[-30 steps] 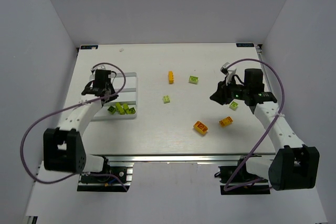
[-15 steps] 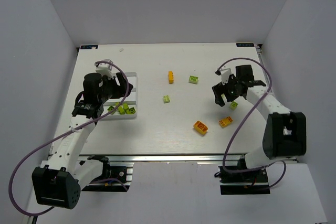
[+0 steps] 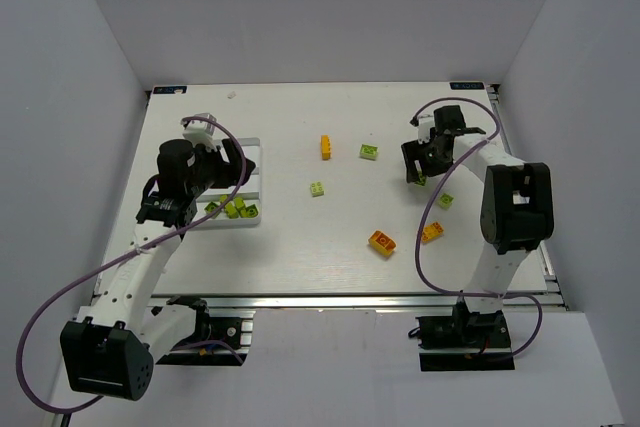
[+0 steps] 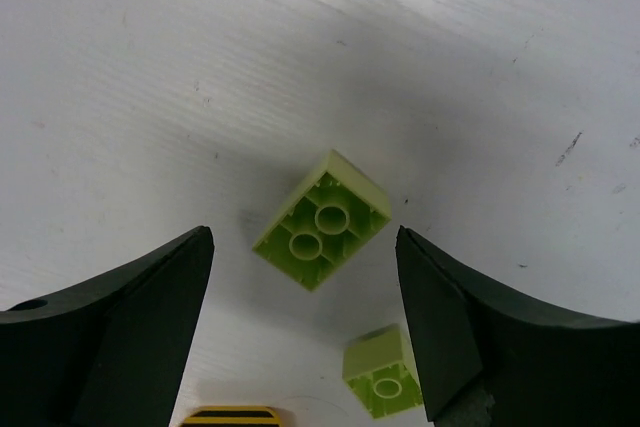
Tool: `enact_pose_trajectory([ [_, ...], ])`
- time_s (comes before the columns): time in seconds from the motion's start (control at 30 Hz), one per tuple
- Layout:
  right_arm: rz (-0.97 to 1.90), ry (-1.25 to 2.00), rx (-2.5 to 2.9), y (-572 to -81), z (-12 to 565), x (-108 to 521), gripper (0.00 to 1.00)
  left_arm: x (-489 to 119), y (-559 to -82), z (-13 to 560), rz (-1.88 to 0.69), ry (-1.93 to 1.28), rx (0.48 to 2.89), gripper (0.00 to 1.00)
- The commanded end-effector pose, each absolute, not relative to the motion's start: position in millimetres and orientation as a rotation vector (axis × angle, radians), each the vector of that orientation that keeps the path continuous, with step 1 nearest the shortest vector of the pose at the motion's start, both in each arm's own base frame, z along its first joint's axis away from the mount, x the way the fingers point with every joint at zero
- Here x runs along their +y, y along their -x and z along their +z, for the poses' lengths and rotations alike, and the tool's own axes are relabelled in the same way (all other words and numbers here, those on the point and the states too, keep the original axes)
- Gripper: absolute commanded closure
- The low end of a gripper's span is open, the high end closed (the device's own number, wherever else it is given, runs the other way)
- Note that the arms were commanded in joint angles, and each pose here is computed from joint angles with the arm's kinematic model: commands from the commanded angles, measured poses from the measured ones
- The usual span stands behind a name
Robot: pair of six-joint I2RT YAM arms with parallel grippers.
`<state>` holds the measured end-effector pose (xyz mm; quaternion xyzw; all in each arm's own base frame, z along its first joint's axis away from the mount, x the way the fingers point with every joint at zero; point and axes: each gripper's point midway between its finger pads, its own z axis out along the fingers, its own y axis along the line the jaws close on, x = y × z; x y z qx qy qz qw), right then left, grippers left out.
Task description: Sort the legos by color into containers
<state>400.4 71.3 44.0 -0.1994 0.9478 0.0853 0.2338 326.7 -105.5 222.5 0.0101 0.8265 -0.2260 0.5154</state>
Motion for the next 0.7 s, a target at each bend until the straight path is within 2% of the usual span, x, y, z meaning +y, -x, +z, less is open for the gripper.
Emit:
enact_pose_trajectory([
  [0.0,0.222,0.294,2.654,-408.3,48.3,68.8,0.21,-104.0,-325.2,234.0,-0.532,-0.043,1.939,0.22],
  [0.27,0.187,0.101,2.652,-410.1,41.0,67.6,0.3,-101.4,-325.7,232.4,-0.515,-0.034,1.945,0.22],
  [0.5,0.15,0.1,2.669,-405.9,28.3,63.0,0.38,-95.5,-325.8,234.0,-0.48,-0.017,1.936,0.22],
  [0.63,0.149,0.117,2.662,-409.3,26.7,65.0,0.54,-93.3,-325.3,235.3,-0.469,-0.009,1.929,0.22],
  [0.67,0.148,0.125,2.664,-409.5,25.7,65.4,0.55,-92.3,-325.5,235.7,-0.463,-0.005,1.927,0.22],
])
